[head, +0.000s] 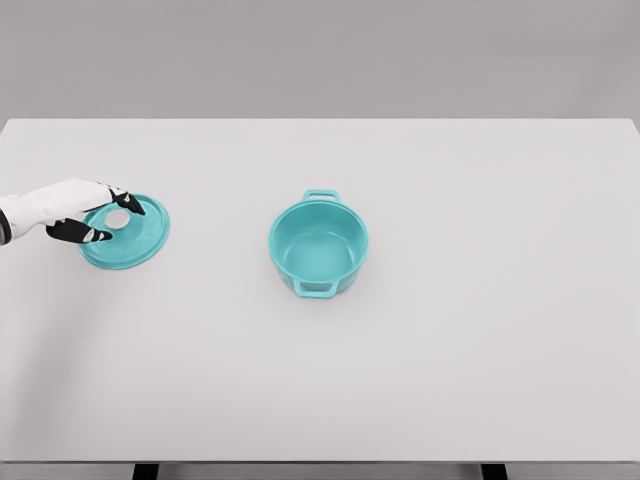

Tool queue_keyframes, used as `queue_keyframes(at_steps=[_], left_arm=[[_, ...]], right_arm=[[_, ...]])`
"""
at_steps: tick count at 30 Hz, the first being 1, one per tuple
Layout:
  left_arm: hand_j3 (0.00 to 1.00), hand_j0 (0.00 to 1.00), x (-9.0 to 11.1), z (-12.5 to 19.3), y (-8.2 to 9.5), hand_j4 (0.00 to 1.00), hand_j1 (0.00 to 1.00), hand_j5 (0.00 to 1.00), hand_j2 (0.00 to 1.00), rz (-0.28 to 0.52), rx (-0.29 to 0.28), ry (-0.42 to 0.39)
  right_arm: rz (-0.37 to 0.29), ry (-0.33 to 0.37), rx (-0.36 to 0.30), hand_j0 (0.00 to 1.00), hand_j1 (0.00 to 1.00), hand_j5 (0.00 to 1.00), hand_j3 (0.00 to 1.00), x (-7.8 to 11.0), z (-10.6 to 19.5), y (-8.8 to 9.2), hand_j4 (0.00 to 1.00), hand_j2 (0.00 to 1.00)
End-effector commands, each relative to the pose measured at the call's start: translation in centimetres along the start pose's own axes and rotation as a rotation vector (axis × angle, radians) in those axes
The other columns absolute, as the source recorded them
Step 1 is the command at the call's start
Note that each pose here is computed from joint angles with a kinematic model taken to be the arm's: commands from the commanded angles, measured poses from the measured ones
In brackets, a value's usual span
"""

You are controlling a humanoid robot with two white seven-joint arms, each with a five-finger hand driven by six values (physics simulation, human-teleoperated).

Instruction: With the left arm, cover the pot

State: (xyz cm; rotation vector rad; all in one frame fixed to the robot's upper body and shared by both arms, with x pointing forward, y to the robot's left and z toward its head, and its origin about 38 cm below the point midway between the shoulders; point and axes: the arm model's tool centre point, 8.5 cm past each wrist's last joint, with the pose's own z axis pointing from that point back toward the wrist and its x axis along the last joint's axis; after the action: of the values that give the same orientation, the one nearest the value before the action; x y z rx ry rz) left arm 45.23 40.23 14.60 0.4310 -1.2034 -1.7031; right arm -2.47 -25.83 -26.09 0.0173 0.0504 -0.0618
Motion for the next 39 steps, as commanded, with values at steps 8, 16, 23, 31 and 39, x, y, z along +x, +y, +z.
queue_keyframes(at_steps=[8, 16, 23, 31, 39], left_arm=[[0.65, 0.65, 0.13, -0.21, -0.03, 0.65, 0.65, 0.65, 0.65, 0.006, 0.004, -0.003], [0.62, 0.62, 0.15, -0.23, -0.06, 0.62, 0.62, 0.62, 0.62, 0.006, 0.003, -0.003], [0.57, 0.57, 0.13, -0.21, -0.03, 0.57, 0.57, 0.57, 0.57, 0.006, 0.004, -0.003], [0.55, 0.55, 0.06, -0.07, 0.12, 0.55, 0.55, 0.55, 0.55, 0.005, 0.009, -0.001], [0.55, 0.55, -0.08, 0.32, 0.64, 0.55, 0.55, 0.55, 0.55, -0.004, 0.017, 0.004]], right_arm=[[0.000, 0.001, 0.000, 1.00, 1.00, 1.00, 1.00, -0.02, 0.00, 0.01, 1.00, 1.00], [0.000, 0.001, 0.000, 1.00, 1.00, 1.00, 1.00, -0.02, 0.00, 0.01, 1.00, 1.00], [0.000, -0.001, 0.000, 1.00, 1.00, 1.00, 1.00, 0.03, 0.00, 0.00, 1.00, 1.00], [0.000, -0.001, 0.000, 1.00, 1.00, 1.00, 1.00, 0.08, 0.00, 0.02, 1.00, 1.00], [0.000, 0.001, 0.000, 1.00, 1.00, 1.00, 1.00, -0.02, 0.00, 0.01, 1.00, 1.00]])
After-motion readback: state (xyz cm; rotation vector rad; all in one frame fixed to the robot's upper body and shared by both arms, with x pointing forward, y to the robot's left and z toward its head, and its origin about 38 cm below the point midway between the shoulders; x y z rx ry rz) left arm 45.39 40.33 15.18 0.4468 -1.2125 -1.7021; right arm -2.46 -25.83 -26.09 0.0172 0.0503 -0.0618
